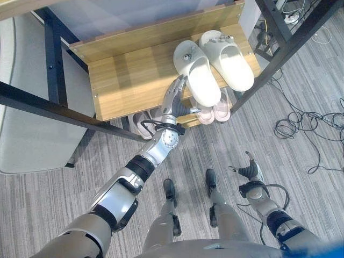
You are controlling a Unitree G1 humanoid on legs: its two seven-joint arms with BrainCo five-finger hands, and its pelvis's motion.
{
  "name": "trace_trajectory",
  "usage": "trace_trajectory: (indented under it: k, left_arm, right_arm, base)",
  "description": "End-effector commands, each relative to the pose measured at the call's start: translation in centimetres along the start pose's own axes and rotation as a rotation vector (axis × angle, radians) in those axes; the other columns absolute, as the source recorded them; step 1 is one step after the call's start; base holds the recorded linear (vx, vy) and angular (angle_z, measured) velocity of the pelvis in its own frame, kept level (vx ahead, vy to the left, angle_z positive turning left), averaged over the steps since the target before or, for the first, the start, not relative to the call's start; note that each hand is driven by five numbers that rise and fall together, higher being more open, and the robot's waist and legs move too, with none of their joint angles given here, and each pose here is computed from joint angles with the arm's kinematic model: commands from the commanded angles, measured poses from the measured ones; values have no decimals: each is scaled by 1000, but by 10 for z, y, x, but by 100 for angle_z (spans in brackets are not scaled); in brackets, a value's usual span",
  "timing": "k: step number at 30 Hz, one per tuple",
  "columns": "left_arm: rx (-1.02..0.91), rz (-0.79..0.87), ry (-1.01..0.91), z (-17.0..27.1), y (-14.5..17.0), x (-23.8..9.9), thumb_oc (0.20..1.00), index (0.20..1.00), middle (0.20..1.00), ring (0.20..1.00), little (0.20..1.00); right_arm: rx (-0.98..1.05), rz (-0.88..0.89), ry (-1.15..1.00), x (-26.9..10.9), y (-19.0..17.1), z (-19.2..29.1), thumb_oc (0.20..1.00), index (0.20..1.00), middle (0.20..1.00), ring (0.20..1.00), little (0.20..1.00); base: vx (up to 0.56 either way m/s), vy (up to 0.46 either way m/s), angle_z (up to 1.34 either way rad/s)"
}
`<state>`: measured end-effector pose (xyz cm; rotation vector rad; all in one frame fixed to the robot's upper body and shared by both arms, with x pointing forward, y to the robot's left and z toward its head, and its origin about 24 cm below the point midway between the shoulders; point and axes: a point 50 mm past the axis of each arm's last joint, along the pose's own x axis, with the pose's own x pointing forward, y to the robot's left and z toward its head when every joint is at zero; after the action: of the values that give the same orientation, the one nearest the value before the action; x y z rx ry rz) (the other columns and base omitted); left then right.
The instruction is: Arrange the slippers neatly on the shoe rack.
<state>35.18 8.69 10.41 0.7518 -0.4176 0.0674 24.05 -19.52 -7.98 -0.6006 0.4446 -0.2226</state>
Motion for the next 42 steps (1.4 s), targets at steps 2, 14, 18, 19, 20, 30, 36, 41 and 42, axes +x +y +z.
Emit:
trace_trajectory:
  k: [2,14,18,19,20,30,36,41,42]
  left_arm:
    - [25,54,-54,15,10,24,1000,1000,1000,1000,1000]
    - [106,79,-54,20,12,38,1000,1000,1000,1000,1000]
    - [97,77,-62,24,11,40,1000,1000,1000,1000,1000]
    - [92,75,-70,26,11,41,1000,1000,1000,1000,1000]
    - [91,72,-71,26,10,41,1000,1000,1000,1000,1000]
    - [62,44,-130,38,9,45,1000,1000,1000,1000,1000]
    - [42,32,-130,37,11,46,1000,1000,1000,1000,1000]
    - [66,38,-48,15,16,43,1000,1000,1000,1000,1000]
    - [74,37,-37,12,17,43,1000,1000,1000,1000,1000]
  right_arm:
    - [12,-46,-15,6,-8,5,1000,1000,1000,1000,1000]
    - [10,-44,-22,6,-5,7,1000,1000,1000,1000,1000]
    - [0,-43,-18,6,-5,4,1000,1000,1000,1000,1000]
    - [-2,-46,-15,6,-6,3,1000,1000,1000,1000,1000]
    - [-2,-44,-14,5,-6,3,1000,1000,1000,1000,1000]
    - [-11,-38,7,1,-5,-7,1000,1000,1000,1000,1000]
    - [-17,-30,13,-1,-3,-10,1000,1000,1000,1000,1000]
    - [-16,-34,29,-3,-3,-14,1000,1000,1000,1000,1000]
    - [-13,-33,31,-3,-3,-15,1000,1000,1000,1000,1000]
  base:
    - [0,0,0]
    - [20,-25,-5]
    - [11,-14,-3]
    - [0,0,0]
    - [0,0,0]
    - [8,-3,0]
    - [0,0,0]
    - [0,0,0]
    - [0,0,0]
